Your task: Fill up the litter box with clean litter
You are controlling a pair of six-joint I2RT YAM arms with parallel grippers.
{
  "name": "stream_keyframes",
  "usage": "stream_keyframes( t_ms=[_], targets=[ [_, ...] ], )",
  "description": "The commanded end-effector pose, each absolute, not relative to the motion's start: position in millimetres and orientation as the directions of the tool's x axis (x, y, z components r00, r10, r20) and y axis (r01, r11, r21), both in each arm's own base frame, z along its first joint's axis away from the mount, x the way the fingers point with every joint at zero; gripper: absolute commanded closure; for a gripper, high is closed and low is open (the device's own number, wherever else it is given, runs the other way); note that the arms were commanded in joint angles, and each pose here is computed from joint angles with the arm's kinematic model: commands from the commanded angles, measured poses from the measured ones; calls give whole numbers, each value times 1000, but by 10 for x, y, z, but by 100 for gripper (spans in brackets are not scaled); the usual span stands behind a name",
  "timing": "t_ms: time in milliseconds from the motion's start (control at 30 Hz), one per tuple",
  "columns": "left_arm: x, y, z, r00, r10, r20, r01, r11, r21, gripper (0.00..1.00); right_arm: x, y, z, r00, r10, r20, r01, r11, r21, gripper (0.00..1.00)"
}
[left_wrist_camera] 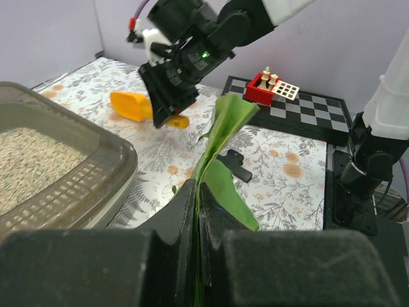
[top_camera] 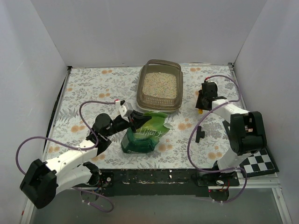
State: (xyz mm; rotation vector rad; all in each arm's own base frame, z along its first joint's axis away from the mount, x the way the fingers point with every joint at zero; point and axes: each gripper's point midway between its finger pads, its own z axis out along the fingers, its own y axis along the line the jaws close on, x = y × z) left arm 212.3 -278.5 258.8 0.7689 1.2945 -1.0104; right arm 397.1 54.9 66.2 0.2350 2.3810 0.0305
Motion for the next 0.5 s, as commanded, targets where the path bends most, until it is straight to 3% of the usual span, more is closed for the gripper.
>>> stream_keyframes(
  t_ms=[0, 100, 233, 367, 467],
  targets=[
    [2088, -2939, 3293, 133, -314, -940, 957, 286, 40, 100, 4089, 706, 589, -741, 226, -633, 162, 974, 159, 81],
    [2135, -3014, 3280, 112, -321, -941, 965, 260, 26, 100, 4062, 705, 504, -759, 220, -613, 162, 975, 150, 65],
    [2142, -3014, 3275, 112, -342, -933, 965, 260, 20, 100, 3999, 716, 448, -790, 209, -577, 156, 978, 141, 52],
    [2116, -2946, 3198, 115, -334, -936, 961, 274, 20, 100, 4014, 737, 702, -761, 180, -623, 108, 983, 152, 34],
    [2089, -2836, 3179, 132, -344, -930, 951, 307, 22, 100, 3995, 733, 979, -748, 148, -647, 72, 987, 143, 29]
  ],
)
